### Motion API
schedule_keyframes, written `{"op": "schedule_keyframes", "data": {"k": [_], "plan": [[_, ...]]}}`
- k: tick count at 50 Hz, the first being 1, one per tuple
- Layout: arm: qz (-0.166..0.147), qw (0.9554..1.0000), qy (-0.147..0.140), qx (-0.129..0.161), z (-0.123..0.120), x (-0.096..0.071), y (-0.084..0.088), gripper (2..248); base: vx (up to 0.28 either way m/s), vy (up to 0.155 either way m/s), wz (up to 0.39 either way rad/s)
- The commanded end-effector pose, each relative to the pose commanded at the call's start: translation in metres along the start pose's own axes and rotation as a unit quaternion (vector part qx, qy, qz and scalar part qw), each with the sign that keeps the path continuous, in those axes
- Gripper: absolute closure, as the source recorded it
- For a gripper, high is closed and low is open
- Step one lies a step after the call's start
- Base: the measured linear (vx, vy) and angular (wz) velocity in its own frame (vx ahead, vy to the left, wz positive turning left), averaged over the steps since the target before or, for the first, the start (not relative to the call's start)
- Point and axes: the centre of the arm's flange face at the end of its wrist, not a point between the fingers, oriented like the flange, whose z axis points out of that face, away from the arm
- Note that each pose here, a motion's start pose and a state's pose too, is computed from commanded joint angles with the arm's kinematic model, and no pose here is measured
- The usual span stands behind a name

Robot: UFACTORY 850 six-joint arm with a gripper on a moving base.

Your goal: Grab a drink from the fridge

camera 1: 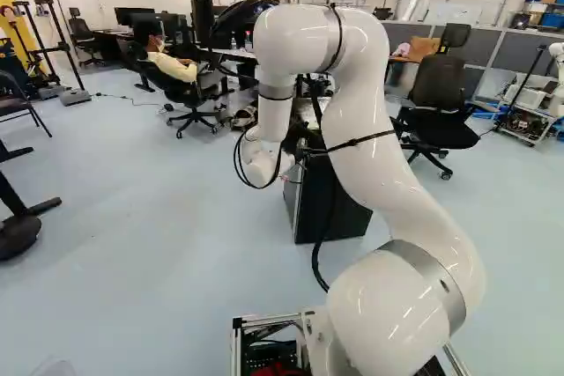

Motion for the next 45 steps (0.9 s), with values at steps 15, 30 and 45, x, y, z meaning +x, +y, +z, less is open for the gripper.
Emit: {"op": "schedule_keyframes", "data": {"k": [15, 30, 45], "plan": [[0.001, 0.9999, 0.000, -0.013, 0.003, 0.000, 0.003, 3, 0.000, 0.000, 0.000], [0.002, 0.9997, 0.000, -0.023, 0.002, 0.000, 0.005, 3, 0.000, 0.000, 0.000], [-0.004, 0.9995, -0.003, -0.031, -0.005, 0.002, 0.015, 3, 0.000, 0.000, 0.000]]}}
